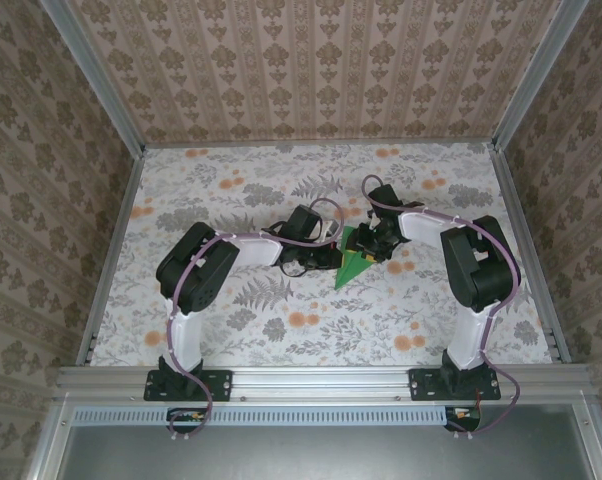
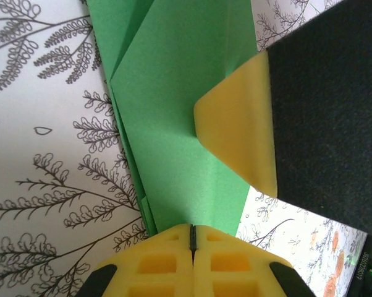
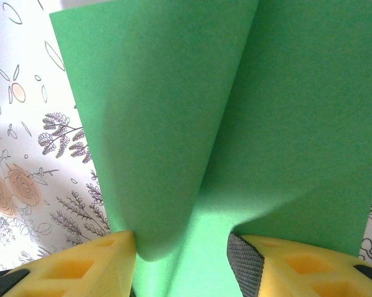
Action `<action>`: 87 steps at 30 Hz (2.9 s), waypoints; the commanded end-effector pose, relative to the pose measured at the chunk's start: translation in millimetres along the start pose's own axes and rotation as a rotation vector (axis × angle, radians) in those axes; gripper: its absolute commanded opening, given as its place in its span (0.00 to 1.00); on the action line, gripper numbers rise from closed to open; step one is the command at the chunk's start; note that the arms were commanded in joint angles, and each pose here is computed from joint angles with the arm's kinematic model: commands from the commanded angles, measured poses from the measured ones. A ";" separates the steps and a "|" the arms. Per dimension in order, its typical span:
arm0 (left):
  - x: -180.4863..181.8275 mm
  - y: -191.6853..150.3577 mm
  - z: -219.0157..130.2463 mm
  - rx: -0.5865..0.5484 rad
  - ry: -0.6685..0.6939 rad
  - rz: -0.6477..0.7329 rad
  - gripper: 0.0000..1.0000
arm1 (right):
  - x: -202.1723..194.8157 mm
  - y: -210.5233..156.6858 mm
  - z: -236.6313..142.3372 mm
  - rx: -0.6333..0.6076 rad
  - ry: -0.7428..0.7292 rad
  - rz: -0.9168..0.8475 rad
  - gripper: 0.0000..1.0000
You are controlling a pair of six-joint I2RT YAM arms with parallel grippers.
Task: Fold a paper plane with a square sheet of paper (pick it up from the middle)
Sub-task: Fourth fold the wing at the center of the table.
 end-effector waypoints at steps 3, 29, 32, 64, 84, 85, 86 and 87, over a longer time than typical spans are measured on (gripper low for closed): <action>7.7 4.0 1.1 0.003 0.032 -0.011 0.06 | -76.0 -56.8 41.9 0.192 -0.291 0.058 0.53; 18.6 -0.5 4.8 0.026 0.073 -0.037 0.04 | -81.5 -62.5 52.0 0.215 -0.328 0.048 0.49; 18.3 0.1 4.3 0.024 0.076 -0.035 0.04 | -89.1 -71.1 52.9 0.246 -0.370 0.053 0.48; -23.6 3.5 -16.5 -0.039 -0.076 0.026 0.06 | -102.1 -81.0 64.1 0.264 -0.464 0.084 0.48; 5.6 6.6 -6.5 -0.028 0.059 -0.022 0.03 | -99.0 -83.5 66.3 0.267 -0.438 0.111 0.47; 6.5 6.6 -6.3 -0.027 0.062 -0.025 0.03 | -98.5 -83.8 66.5 0.267 -0.435 0.111 0.47; 6.1 7.0 -6.6 -0.029 0.062 -0.025 0.03 | -98.1 -83.6 66.9 0.266 -0.432 0.114 0.47; 6.1 7.7 -8.0 -0.034 0.063 -0.024 0.03 | -98.4 -83.8 66.8 0.266 -0.435 0.113 0.46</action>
Point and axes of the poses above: each hand's point on the last joint's axis, 136 mm out from that joint toward the fingers, its own z axis out along the fingers, its own x axis along the line the jaws close on, y = z × x, the point moved 1 cm from there along -z, back along the fingers, and after that the axes turned 7 degrees about -z, right-handed, at the moved point
